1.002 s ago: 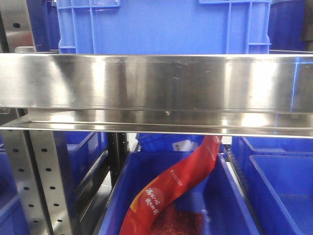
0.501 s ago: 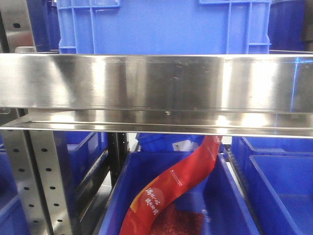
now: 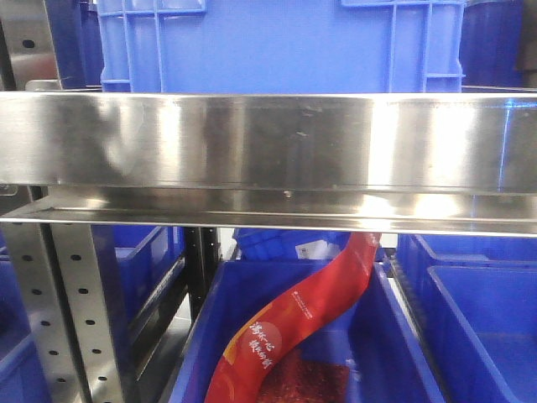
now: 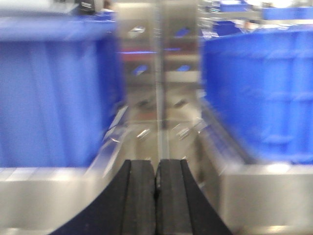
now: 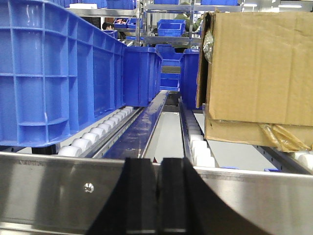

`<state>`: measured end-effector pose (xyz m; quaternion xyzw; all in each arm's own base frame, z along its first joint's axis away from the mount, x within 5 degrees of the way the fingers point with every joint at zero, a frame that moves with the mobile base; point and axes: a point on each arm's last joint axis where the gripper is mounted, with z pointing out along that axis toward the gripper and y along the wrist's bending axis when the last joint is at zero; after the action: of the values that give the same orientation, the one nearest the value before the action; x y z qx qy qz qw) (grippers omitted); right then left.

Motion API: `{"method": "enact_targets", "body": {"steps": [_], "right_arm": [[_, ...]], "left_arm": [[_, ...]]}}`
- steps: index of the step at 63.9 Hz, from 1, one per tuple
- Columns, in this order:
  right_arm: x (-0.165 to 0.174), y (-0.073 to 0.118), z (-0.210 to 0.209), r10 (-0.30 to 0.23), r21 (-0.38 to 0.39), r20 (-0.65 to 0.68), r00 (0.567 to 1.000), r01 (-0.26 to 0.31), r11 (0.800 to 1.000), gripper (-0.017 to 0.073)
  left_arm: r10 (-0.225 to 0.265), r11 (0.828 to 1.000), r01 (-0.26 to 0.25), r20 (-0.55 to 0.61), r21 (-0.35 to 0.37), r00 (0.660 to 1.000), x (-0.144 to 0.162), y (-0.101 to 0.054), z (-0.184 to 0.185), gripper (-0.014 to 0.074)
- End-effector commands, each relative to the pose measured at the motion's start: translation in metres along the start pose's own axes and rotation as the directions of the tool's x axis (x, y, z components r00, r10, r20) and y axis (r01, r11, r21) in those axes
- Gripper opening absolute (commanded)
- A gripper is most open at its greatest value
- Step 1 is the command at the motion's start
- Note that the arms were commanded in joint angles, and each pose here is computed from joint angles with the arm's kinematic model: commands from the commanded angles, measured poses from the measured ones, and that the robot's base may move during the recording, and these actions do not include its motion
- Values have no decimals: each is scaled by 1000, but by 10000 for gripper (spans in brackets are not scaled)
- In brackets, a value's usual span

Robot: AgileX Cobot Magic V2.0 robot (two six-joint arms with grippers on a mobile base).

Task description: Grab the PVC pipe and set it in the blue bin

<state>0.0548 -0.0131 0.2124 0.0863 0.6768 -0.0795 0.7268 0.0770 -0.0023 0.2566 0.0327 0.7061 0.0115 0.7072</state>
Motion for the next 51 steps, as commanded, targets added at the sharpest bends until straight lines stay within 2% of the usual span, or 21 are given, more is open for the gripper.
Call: {"method": "enact_targets", "body": {"steps": [1, 9, 16, 19, 24, 32, 40, 51], "right_arm": [[-1, 0, 0, -7, 8, 25, 1000, 7, 1000, -168], [-1, 0, 0, -7, 8, 25, 1000, 7, 1000, -168], [-1, 0, 0, -7, 8, 25, 1000, 7, 1000, -168], [-1, 0, 0, -7, 8, 25, 1000, 7, 1000, -168], [-1, 0, 0, -7, 8, 25, 1000, 7, 1000, -168], [-2, 0, 0, -7, 8, 27, 1000, 7, 1000, -168], [-2, 0, 0, -7, 8, 27, 1000, 7, 1000, -168], [-2, 0, 0, -7, 8, 27, 1000, 7, 1000, -168]], "left_arm": [[1, 999, 0, 35, -40, 999, 16, 2, -9, -111], [-2, 997, 7, 69, -76, 998, 38, 2, -19, -111], [-42, 993, 49, 70, -103, 997, 45, 3, -21, -111], [-28, 993, 34, 56, -110, 998, 46, 3, -21, -111], [-7, 996, 12, 55, -88, 998, 46, 2, -21, -111], [-37, 998, 41, 75, -44, 996, 44, 0, -21, -111], [-80, 996, 84, 77, -40, 994, 44, 0, -21, -111], [-81, 996, 85, 77, -40, 994, 44, 0, -21, -111]]}}
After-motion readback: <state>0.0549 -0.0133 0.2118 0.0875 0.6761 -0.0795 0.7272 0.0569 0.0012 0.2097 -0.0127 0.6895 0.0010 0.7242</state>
